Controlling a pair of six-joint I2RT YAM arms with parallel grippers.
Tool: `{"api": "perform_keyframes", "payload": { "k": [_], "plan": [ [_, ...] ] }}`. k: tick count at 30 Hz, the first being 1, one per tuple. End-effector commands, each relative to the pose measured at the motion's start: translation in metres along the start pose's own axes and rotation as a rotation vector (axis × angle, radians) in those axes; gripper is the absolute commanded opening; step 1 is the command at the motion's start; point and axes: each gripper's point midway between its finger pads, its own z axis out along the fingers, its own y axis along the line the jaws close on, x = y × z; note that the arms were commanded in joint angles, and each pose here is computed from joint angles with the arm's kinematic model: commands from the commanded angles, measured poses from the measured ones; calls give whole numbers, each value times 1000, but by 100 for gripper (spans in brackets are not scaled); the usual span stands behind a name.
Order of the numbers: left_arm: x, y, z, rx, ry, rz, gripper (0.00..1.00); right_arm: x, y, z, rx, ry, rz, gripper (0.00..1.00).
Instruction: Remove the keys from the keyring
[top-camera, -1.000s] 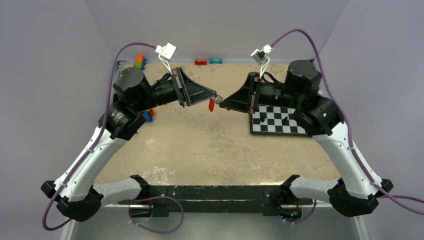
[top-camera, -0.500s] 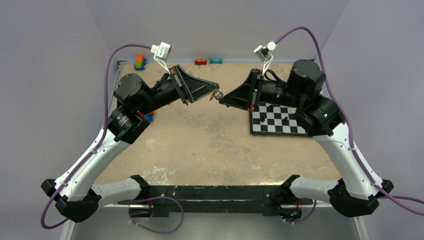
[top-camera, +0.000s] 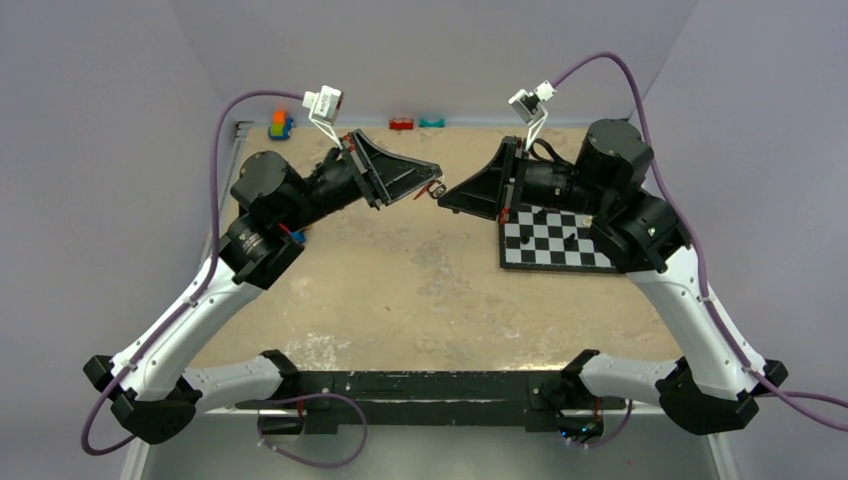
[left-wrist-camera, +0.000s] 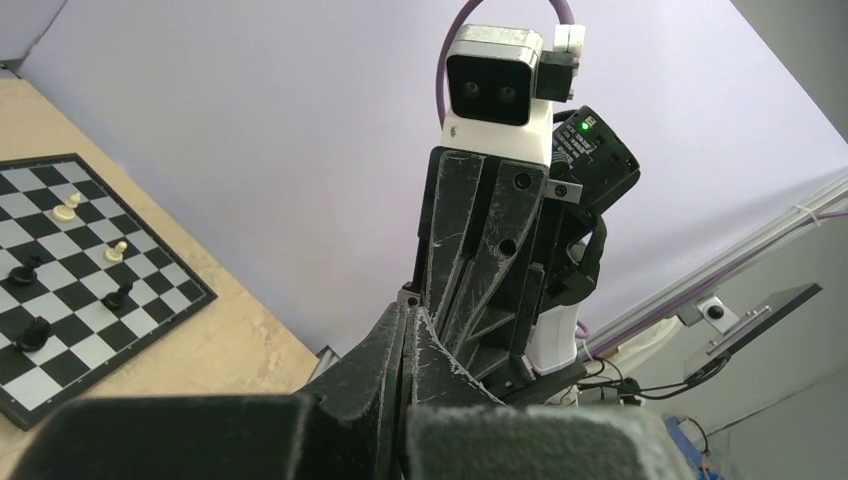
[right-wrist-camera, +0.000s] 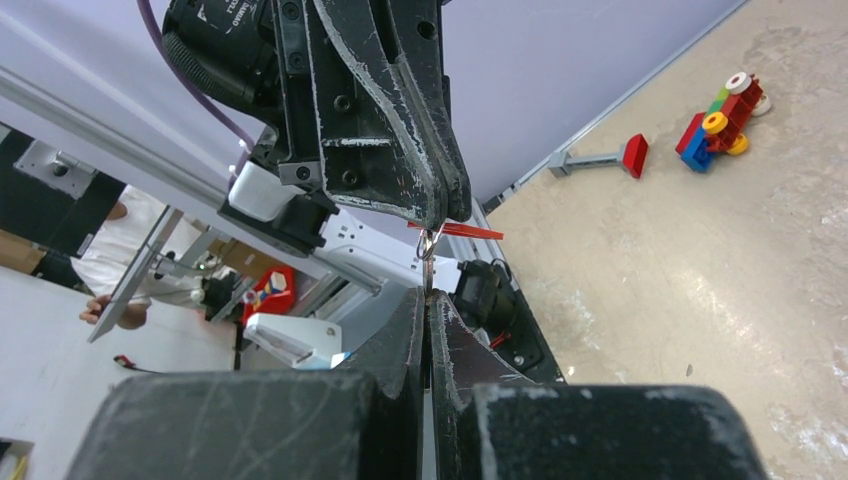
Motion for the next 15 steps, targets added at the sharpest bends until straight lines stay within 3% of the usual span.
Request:
{"api": "perform_keyframes", "payload": {
  "k": [1, 12, 15],
  "plan": [
    [-13, 2, 3, -6, -68, 9, 0, 3, 21, -5, -77, 18, -21, 0],
    [-12, 0, 0, -2, -65, 24, 0, 4, 19, -5, -73, 22, -20, 0],
    [-11, -1, -1, -5, -59, 32, 17, 4, 19, -5, -72, 23, -18, 0]
  ]
}}
